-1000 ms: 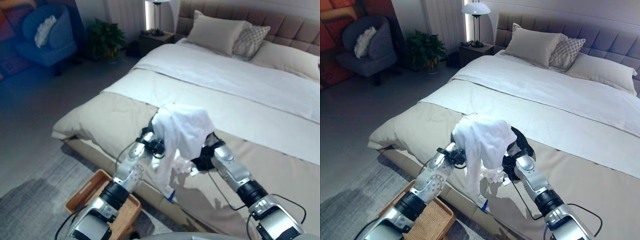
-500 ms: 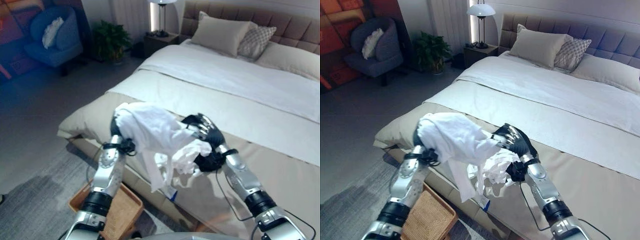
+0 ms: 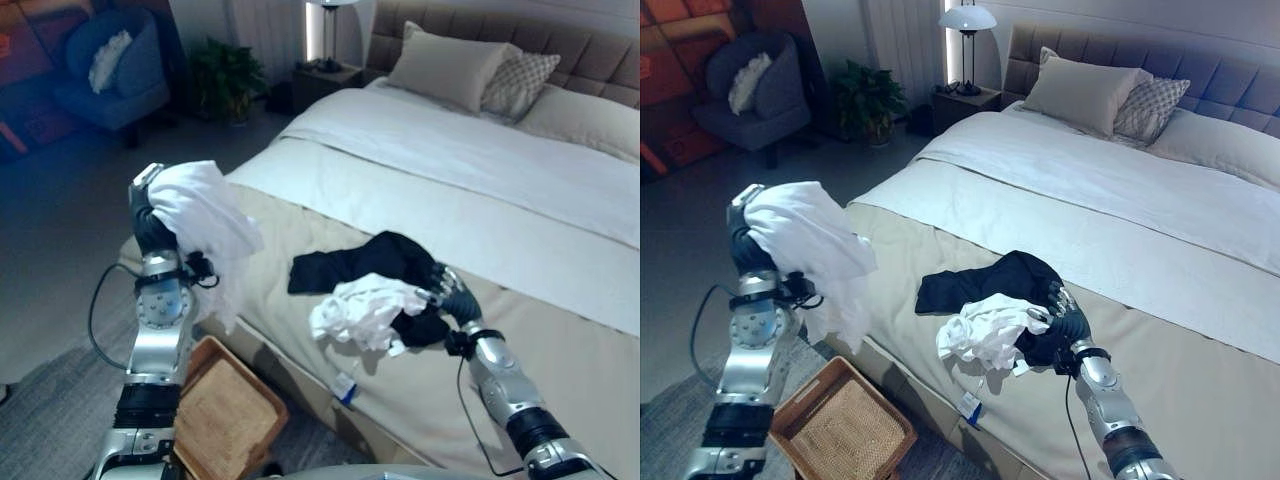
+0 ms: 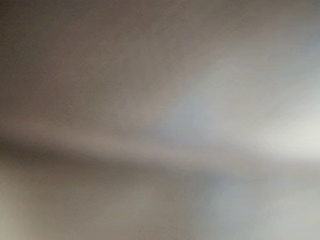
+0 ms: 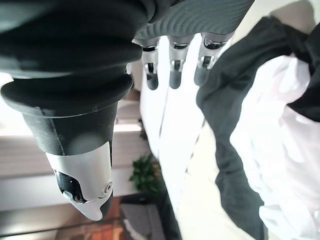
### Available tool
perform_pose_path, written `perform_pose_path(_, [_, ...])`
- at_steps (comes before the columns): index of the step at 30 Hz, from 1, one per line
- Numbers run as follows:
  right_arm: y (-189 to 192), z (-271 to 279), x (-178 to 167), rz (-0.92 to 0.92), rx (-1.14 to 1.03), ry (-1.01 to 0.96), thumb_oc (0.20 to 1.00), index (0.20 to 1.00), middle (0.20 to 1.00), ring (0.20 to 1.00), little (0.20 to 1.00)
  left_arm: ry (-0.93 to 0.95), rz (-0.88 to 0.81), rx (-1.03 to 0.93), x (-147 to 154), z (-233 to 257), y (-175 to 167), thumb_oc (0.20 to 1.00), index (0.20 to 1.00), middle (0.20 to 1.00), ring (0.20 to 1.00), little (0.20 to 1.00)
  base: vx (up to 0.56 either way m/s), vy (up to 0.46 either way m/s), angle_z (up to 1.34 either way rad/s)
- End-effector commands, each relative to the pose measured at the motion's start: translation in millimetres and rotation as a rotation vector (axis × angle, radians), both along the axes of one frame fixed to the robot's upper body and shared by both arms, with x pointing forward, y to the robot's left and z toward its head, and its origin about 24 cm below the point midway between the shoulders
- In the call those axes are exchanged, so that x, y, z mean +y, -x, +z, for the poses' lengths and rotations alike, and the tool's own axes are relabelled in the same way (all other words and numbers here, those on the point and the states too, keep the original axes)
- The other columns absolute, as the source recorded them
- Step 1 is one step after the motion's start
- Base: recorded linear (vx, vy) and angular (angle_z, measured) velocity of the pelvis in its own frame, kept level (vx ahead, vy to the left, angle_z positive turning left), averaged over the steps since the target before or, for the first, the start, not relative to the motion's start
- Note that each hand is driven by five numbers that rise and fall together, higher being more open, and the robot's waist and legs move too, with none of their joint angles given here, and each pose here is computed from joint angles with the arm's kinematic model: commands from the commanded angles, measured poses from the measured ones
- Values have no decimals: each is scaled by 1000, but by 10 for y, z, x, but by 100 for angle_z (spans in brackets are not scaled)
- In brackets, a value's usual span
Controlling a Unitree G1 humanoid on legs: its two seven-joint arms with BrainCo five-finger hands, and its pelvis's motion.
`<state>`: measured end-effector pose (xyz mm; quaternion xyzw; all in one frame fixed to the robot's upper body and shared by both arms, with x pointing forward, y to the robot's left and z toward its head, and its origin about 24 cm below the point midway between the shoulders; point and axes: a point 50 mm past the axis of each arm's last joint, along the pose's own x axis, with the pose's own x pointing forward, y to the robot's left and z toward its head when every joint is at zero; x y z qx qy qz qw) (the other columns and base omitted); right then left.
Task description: Pick up clothes into the bucket
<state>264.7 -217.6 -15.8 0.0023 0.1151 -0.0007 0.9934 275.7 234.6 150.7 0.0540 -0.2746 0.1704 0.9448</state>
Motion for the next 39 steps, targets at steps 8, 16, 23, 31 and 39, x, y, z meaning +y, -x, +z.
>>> perform_pose_path(8, [-153, 133, 203, 51, -85, -38, 1000, 1000, 1000, 1000, 1000, -110, -75, -231, -117, 496, 42, 200, 200, 200, 200, 200, -9, -13, 6])
perform_pose_path(16, [-153, 158, 234, 90, -94, 38, 1000, 1000, 1000, 1000, 1000, -65, -60, -99, -133, 120, 143, 200, 200, 200, 200, 200, 0, 0, 0])
perform_pose_path(23, [-128, 105, 159, 16, -84, 59, 1000, 1000, 1000, 1000, 1000, -75, -80, -27, -153, -54, 179, 200, 200, 200, 200, 200, -86, -26, 18])
perform_pose_path(31, [-128, 20, 34, -95, -50, 47, 1000, 1000, 1000, 1000, 1000, -121, -165, -42, -424, 49, -34, 200, 200, 200, 200, 200, -140, -73, 68])
perform_pose_path(39, [-185, -24, 139, -121, -22, 33, 1000, 1000, 1000, 1000, 1000, -139, -191, 1, -574, -39, -106, 200, 200, 200, 200, 200, -37, 152, 27])
